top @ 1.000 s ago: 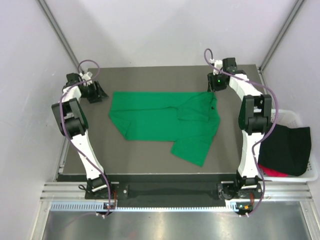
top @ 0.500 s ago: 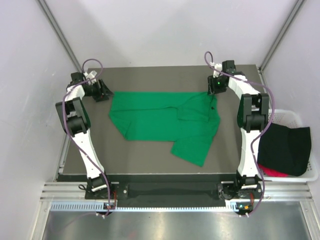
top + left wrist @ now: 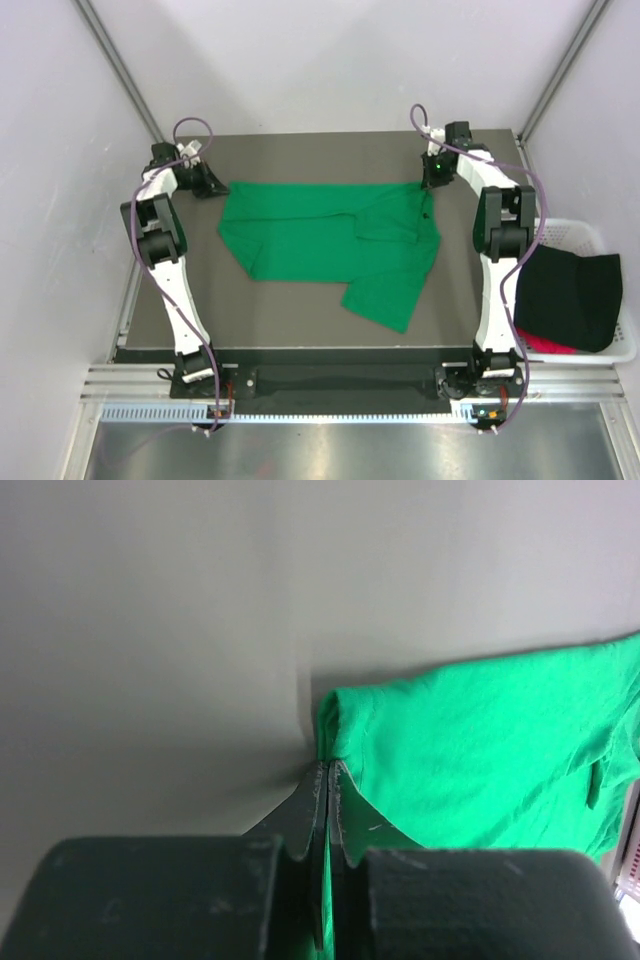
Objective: Fold and stack the t-shirts
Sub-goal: Fold the tshirt
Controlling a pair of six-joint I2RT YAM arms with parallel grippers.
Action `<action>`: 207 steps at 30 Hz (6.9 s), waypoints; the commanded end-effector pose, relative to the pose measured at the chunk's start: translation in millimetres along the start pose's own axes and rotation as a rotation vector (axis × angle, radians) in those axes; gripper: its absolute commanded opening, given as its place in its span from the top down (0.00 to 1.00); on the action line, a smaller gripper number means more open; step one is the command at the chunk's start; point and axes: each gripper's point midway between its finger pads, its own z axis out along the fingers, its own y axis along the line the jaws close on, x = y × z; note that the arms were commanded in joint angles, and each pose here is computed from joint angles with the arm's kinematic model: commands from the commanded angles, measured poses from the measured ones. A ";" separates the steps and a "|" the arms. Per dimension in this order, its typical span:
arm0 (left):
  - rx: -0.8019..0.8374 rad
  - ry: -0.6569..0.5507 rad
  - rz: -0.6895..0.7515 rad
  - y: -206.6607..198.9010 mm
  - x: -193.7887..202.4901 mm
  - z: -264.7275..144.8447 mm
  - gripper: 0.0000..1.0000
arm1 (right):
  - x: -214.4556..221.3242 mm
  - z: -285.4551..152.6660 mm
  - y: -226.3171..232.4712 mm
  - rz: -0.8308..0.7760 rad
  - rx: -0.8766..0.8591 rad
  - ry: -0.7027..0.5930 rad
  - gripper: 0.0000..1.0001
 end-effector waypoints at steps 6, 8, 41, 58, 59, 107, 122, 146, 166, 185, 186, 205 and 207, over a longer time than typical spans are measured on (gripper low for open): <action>-0.045 0.019 0.012 17.8 2.4 19.5 1.00 | 5.9 18.3 -18.0 0.025 0.045 0.024 0.98; -0.044 0.018 0.014 18.6 1.8 21.6 1.00 | 4.7 19.0 -20.2 0.027 0.047 0.022 0.98; -0.259 -0.304 0.344 -69.0 -77.0 -66.3 0.54 | -63.5 -120.8 -26.7 -0.101 0.240 -0.256 0.56; -0.205 -0.062 0.519 -139.9 109.7 -150.8 0.52 | 133.1 -202.5 86.8 -0.542 -0.098 -0.147 0.61; -0.214 -0.030 0.517 -133.3 126.2 -151.2 0.52 | 138.1 -216.6 99.3 -0.595 -0.110 -0.180 0.61; -0.315 0.098 0.473 -92.0 170.6 -146.4 0.45 | 311.6 -171.9 222.8 -1.254 -0.572 0.169 0.54; -0.295 0.101 0.476 -96.3 166.9 -144.7 0.45 | 321.5 -163.2 213.9 -1.256 -0.542 0.217 0.68; -0.310 0.319 0.623 -105.9 162.6 -53.9 0.44 | 313.6 -156.9 206.9 -1.191 -0.441 0.213 0.98; -0.353 0.416 0.637 -95.6 173.1 -19.8 0.66 | 315.8 -152.1 205.0 -1.180 -0.432 0.224 0.98; -0.401 0.193 0.734 -138.1 159.8 -117.5 1.00 | 234.1 -180.0 191.3 -1.027 -0.241 0.012 1.00; -0.422 0.187 0.740 -135.8 160.3 -123.0 1.00 | 223.6 -185.0 191.3 -1.018 -0.227 -0.016 1.00; -0.626 0.135 0.701 -84.9 161.7 -166.9 1.00 | 104.3 -212.5 144.0 -0.724 -0.030 -0.272 1.00; -0.637 0.130 0.682 -78.3 157.7 -164.0 1.00 | 94.4 -209.1 139.7 -0.700 -0.019 -0.282 1.00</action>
